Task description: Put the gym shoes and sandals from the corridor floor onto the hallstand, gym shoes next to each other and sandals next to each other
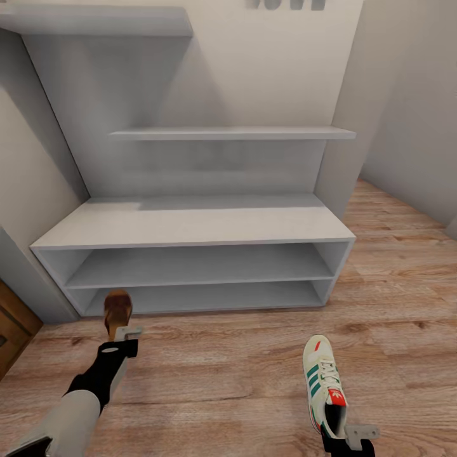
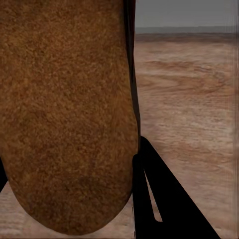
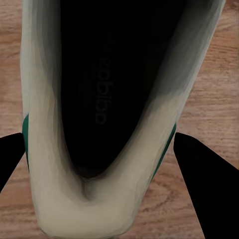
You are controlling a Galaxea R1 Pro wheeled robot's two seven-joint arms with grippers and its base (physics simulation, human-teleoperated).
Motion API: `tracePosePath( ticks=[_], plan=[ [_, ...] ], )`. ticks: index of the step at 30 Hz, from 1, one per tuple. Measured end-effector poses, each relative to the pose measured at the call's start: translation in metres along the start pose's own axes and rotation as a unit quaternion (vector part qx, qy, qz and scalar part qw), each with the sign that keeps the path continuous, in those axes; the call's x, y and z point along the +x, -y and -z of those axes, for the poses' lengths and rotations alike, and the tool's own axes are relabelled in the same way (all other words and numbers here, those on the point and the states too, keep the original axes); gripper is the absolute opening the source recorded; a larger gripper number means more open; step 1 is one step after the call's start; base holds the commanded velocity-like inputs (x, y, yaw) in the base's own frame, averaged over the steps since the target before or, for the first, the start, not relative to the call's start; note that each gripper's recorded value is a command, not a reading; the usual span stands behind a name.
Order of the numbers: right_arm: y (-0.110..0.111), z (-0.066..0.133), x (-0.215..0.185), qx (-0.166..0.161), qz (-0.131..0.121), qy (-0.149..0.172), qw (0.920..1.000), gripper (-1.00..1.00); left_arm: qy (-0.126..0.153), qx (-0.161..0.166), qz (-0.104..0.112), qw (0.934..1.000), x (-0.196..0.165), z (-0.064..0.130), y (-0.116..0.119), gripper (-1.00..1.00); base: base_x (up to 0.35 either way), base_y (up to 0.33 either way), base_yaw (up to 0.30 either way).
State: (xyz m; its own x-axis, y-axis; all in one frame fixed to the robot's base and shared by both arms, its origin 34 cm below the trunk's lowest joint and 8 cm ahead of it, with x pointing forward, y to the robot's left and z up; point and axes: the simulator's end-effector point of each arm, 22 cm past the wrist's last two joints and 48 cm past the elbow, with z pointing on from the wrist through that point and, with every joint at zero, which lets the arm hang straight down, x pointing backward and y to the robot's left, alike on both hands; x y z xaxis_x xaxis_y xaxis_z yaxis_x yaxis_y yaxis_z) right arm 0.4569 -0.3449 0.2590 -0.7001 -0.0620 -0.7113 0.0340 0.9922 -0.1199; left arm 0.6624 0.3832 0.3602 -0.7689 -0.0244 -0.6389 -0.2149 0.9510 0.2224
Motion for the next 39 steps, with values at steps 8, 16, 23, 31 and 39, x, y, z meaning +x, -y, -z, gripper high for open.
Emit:
tracePosePath(
  ticks=[8,16,23,31,39],
  plan=[
    [0.000,0.000,0.000,0.000,0.000,0.000,1.0000,-1.00,0.019,0.046,0.003,0.9987,-0.031,0.002,0.024,-1.00,0.000,0.000,0.000],
    [0.002,0.000,-0.001,0.002,-0.001,0.001,1.0000,-1.00,0.025,0.048,0.003,0.9986,-0.040,0.002,0.025,-1.00,0.083,-0.040,0.000],
    [0.004,0.000,-0.001,0.003,-0.001,0.002,1.0000,-1.00,0.025,0.048,0.003,0.9985,-0.040,0.003,0.026,-1.00,0.258,-0.136,-0.037],
    [0.004,0.000,-0.003,0.004,-0.001,0.003,1.0000,-1.00,0.026,0.048,0.003,0.9985,-0.042,0.004,0.026,-1.00,0.279,-0.162,-0.207],
    [0.004,0.000,-0.004,0.004,-0.001,0.004,1.0000,-1.00,0.026,0.048,0.004,0.9985,-0.041,0.003,0.025,-1.00,0.187,-0.068,-0.043]
  ],
)
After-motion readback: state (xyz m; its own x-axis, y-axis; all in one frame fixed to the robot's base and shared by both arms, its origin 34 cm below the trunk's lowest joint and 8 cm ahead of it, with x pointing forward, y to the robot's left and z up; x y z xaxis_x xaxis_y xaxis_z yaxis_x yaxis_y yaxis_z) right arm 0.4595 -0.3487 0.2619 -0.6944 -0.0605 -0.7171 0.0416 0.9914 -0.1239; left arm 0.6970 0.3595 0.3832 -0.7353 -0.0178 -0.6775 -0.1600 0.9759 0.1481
